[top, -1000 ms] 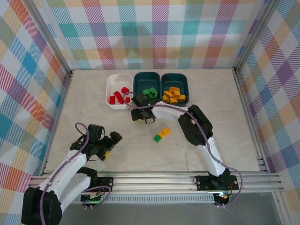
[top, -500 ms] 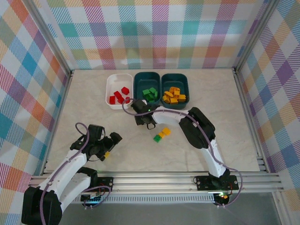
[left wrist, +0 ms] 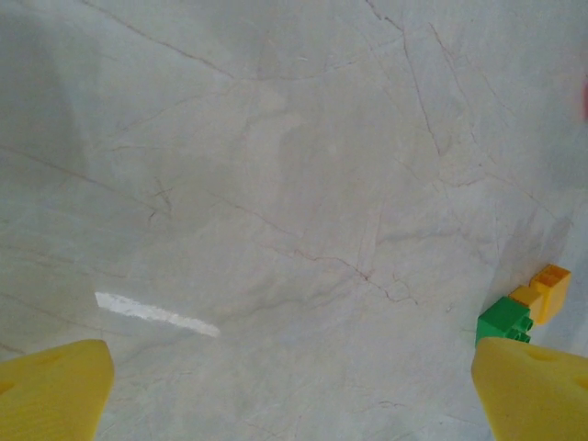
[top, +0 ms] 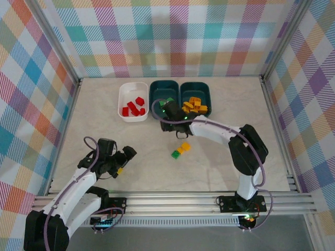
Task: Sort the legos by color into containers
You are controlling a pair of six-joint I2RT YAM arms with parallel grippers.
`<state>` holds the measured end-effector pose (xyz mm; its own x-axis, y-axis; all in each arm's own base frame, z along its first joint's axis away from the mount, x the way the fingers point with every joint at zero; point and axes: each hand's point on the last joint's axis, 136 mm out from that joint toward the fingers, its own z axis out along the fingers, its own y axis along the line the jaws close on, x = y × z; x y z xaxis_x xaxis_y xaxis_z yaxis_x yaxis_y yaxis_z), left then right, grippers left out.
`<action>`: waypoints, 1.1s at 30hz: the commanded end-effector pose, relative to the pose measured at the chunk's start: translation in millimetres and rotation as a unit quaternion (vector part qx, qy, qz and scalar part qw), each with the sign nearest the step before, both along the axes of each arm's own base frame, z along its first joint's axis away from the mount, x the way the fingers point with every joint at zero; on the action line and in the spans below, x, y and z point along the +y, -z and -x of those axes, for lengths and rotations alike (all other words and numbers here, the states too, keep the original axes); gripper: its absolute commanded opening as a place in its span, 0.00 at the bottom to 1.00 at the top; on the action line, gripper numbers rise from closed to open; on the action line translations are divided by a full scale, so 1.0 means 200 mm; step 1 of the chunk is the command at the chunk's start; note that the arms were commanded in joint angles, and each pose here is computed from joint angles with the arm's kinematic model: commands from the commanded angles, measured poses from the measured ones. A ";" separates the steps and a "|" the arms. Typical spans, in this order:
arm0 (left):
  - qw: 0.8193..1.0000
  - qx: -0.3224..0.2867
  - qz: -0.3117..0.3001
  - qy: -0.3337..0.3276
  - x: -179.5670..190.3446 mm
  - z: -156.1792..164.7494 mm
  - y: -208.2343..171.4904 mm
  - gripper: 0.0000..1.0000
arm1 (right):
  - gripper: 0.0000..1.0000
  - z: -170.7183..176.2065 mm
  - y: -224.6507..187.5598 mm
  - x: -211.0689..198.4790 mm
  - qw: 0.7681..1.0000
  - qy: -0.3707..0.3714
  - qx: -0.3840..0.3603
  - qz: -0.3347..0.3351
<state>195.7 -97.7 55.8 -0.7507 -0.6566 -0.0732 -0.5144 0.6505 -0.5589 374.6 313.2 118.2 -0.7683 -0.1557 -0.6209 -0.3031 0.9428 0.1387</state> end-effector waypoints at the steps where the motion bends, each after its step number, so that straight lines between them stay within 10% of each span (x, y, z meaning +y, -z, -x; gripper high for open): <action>1: 0.999 -0.033 0.009 0.020 -0.07 -0.10 -0.10 0.99 | 0.44 -0.21 -0.06 -0.19 0.999 0.042 -0.012 -0.008; 6: 0.996 -0.039 -0.029 0.071 -0.18 -0.21 -0.17 0.99 | 0.46 -0.47 -0.03 -0.43 0.995 0.096 0.002 -0.006; 12: 0.975 -0.030 -0.136 0.172 -0.37 -0.37 -0.15 0.95 | 0.73 -0.55 -0.19 -0.52 0.994 0.106 -0.021 -0.008; 26: 0.904 -0.094 -0.275 0.314 -0.76 -0.91 0.02 0.75 | 0.77 0.10 -0.12 -0.68 0.991 0.108 0.006 -0.072; 33: 0.898 -0.124 -0.277 0.319 -0.90 -1.05 0.12 0.68 | 0.77 0.26 -0.09 -0.71 0.992 0.085 0.006 -0.091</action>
